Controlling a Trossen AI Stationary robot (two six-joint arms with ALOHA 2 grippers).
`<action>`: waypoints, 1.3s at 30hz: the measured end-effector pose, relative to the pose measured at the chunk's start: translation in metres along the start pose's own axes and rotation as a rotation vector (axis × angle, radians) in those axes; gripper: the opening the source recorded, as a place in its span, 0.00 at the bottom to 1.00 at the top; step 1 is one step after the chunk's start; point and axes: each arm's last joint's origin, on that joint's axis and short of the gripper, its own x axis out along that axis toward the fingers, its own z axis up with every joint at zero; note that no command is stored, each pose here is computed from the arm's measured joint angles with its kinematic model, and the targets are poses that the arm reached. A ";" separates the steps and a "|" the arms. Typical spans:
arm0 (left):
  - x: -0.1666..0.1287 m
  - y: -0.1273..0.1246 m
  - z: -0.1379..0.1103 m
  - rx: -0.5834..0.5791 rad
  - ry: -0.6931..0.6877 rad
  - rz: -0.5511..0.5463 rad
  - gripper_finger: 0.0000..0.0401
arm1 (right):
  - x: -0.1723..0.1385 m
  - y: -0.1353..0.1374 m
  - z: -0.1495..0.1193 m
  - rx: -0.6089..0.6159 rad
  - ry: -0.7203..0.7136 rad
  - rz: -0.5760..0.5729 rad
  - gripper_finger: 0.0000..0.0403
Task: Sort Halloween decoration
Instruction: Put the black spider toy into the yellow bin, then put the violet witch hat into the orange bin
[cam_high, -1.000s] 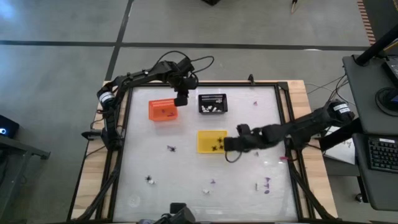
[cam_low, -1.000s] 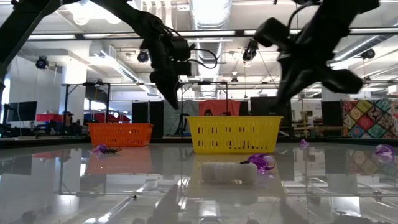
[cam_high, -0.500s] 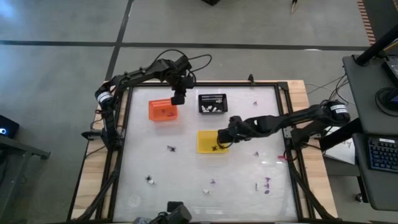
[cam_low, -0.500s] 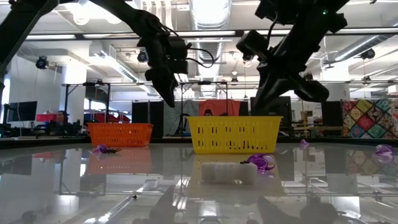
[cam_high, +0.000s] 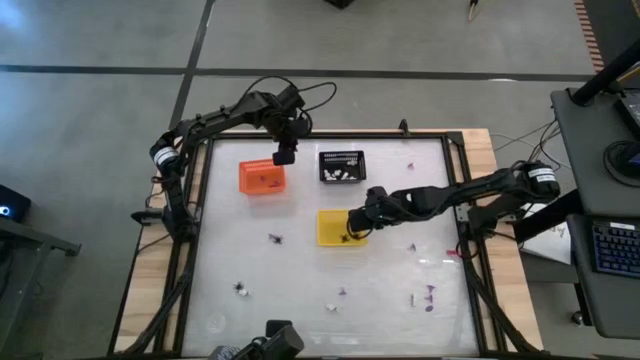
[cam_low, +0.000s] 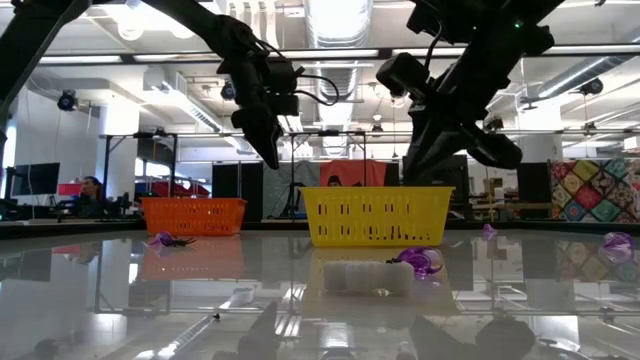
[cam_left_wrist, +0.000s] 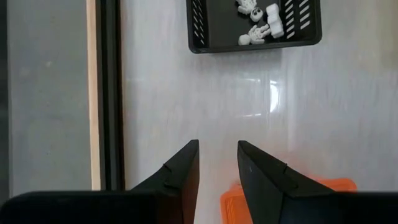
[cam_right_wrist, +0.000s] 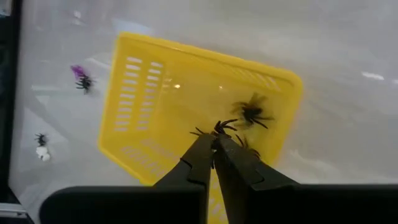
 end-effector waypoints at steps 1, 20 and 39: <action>0.000 0.000 0.000 0.003 -0.001 0.000 0.23 | 0.000 0.001 0.000 -0.006 -0.009 0.008 0.06; -0.048 -0.036 -0.011 -0.130 0.062 -0.168 0.23 | -0.016 0.004 0.007 -0.073 -0.084 0.047 0.33; -0.048 -0.147 -0.008 -0.163 0.248 -0.402 0.23 | -0.030 -0.011 0.006 -0.206 0.020 -0.061 0.33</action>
